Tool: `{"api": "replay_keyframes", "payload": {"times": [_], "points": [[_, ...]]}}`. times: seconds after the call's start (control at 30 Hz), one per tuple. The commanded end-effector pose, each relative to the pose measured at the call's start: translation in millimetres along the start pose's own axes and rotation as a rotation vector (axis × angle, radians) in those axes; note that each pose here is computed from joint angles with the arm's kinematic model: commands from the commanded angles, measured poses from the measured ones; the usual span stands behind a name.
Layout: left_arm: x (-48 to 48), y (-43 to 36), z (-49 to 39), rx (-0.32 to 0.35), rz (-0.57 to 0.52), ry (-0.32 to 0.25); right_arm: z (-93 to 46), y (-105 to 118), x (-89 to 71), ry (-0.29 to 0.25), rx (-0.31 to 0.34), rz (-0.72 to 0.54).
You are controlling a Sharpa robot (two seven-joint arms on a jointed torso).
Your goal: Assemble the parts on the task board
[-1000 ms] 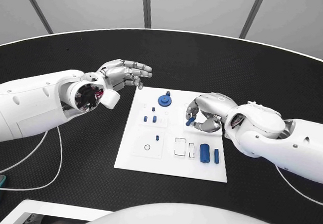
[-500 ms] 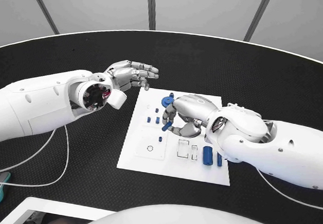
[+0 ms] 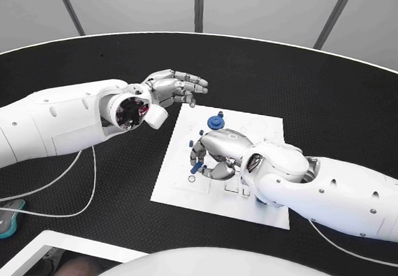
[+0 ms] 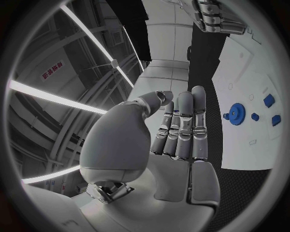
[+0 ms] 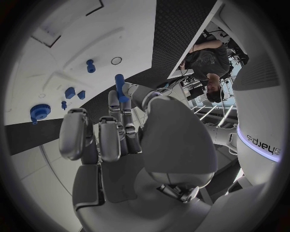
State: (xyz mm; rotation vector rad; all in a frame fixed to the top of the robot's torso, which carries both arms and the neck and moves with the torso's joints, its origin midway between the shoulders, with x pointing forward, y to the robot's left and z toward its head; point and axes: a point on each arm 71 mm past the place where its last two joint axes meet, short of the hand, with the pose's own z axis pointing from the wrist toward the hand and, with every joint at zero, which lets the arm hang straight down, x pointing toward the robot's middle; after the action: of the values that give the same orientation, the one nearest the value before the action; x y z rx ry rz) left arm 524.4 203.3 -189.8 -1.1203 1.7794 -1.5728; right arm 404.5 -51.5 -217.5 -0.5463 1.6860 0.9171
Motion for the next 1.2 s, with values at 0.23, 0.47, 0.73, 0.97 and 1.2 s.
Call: {"api": "replay_keyframes", "payload": {"times": [0.23, 0.47, 0.73, 0.97, 1.2], "points": [[2.3, 0.0, 1.1, 0.000, -0.001, 0.007, 7.5, -2.0, 10.9, 0.026, 0.000, 0.003], [3.4, 0.0, 1.6, -0.001, -0.001, 0.010, 10.9, -5.6, 16.3, 0.050, 0.010, -0.001], [3.8, 0.1, 1.8, -0.002, -0.001, 0.011, 13.3, -8.3, 21.9, 0.074, 0.022, -0.002], [3.5, 0.1, 1.6, -0.003, -0.001, 0.010, 14.4, -9.3, 24.6, 0.084, 0.028, -0.002], [3.6, 0.2, 1.7, -0.004, -0.001, 0.010, 15.9, -8.9, 26.0, 0.085, 0.029, -0.001]]}}
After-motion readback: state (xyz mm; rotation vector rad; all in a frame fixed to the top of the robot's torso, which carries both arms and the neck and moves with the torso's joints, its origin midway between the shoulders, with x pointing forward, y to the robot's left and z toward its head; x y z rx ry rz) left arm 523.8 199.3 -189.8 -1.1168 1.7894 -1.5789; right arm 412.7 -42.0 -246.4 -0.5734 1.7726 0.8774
